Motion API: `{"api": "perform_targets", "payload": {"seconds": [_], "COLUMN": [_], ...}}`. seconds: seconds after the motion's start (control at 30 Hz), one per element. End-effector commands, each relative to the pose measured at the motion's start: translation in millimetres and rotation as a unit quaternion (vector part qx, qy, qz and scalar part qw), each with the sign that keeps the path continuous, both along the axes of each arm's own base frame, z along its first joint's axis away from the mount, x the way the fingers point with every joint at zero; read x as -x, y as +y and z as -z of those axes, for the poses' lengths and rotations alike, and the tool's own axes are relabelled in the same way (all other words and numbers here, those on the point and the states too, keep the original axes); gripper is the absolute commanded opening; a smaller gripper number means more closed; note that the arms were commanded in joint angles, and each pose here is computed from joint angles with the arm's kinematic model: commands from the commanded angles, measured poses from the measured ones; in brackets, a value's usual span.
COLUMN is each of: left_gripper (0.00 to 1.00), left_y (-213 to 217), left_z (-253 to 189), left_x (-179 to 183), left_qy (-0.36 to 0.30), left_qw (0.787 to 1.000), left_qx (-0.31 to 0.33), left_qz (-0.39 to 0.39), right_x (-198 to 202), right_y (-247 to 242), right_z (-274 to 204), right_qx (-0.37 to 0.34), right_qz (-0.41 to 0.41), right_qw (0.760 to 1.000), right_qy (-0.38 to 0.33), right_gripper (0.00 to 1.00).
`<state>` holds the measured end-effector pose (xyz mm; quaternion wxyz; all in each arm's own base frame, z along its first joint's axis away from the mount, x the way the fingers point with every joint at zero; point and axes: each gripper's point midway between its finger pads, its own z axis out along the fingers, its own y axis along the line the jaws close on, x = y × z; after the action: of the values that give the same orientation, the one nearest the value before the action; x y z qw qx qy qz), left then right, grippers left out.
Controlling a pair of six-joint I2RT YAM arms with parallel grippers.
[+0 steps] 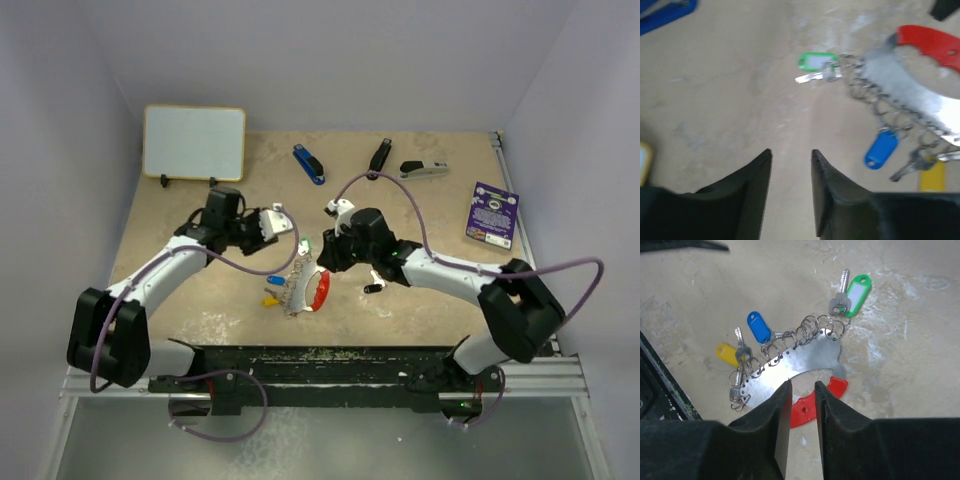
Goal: Put the keys on the keyring
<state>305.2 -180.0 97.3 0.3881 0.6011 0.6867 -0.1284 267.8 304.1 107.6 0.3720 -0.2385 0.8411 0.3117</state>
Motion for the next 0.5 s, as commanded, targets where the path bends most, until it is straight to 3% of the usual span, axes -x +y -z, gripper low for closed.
{"api": "perform_targets", "payload": {"seconds": [0.0, 0.03, 0.07, 0.23, 0.47], "left_gripper": [0.7, 0.95, 0.98, 0.98, 0.98], "left_y": [38.0, 46.6, 53.8, 74.3, 78.1], "left_z": [-52.4, -54.9, -57.8, -67.8, -73.8], "left_x": [-26.7, -25.9, -25.0, -11.2, -1.5], "left_qy": [-0.021, -0.018, -0.018, -0.027, -0.026], "left_qw": [0.994, 0.992, 0.991, 0.986, 0.983], "left_qx": [0.044, 0.047, 0.049, 0.048, 0.058], "left_qz": [-0.102, -0.114, -0.126, -0.159, -0.174], "right_x": [-10.8, -13.5, -16.3, -27.5, -37.3], "right_y": [34.9, 38.8, 43.0, 63.5, 72.8], "right_z": [-28.3, -27.7, -28.6, -22.9, 3.9], "right_qx": [-0.032, -0.028, -0.024, 0.001, 0.036], "right_qz": [-0.058, -0.062, -0.065, -0.079, -0.07], "right_qw": [0.997, 0.997, 0.997, 0.996, 0.997], "right_qy": [-0.026, -0.027, -0.028, -0.028, -0.006], "right_gripper": [0.33, 0.34, 0.33, 0.12, 0.07]}}
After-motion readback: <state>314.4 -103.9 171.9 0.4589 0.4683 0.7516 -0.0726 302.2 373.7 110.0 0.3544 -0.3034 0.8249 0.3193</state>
